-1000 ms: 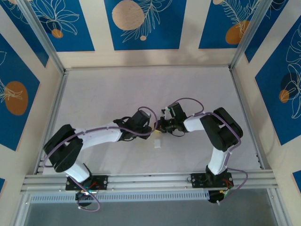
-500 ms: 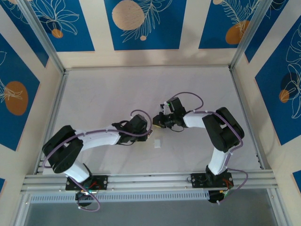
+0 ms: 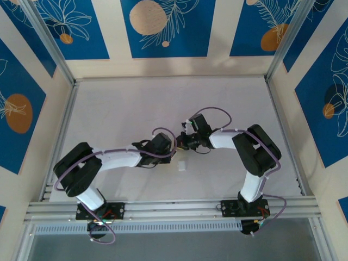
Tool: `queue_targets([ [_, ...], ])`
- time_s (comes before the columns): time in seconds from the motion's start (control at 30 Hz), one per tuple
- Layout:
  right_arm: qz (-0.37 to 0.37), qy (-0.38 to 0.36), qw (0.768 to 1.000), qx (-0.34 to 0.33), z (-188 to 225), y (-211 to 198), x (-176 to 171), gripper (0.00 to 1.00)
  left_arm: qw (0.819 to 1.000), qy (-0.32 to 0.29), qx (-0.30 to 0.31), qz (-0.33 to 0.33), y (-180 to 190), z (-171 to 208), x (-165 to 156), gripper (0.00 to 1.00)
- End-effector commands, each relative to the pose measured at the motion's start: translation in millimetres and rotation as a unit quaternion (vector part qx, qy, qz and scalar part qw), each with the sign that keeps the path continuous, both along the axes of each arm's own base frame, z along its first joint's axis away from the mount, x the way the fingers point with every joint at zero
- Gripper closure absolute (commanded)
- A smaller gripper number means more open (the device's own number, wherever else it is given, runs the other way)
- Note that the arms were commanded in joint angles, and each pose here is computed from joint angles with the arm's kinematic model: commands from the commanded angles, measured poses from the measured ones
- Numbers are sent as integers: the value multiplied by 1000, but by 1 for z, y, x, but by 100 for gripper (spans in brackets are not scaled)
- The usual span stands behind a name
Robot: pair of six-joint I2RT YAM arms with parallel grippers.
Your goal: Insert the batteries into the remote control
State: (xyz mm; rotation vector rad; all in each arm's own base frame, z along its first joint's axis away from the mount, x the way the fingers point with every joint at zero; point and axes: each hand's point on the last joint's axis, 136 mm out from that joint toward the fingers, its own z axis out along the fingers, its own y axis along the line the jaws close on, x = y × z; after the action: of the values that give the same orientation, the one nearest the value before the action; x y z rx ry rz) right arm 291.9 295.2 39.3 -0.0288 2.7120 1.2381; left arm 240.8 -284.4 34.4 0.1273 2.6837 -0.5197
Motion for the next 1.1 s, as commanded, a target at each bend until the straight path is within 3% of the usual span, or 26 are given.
queue_targets([
  [0.0,8,5,1000,-2,-1,2,-7,96,1000,9,-3,6,3,-7,-1,82],
  [0.7,-3,27,1000,-8,-15,10,-26,95,1000,-2,-18,11,3,-2,2,82],
  [1.07,-17,-6,1000,-21,9,-9,-6,89,1000,-8,-19,11,6,5,1,82],
])
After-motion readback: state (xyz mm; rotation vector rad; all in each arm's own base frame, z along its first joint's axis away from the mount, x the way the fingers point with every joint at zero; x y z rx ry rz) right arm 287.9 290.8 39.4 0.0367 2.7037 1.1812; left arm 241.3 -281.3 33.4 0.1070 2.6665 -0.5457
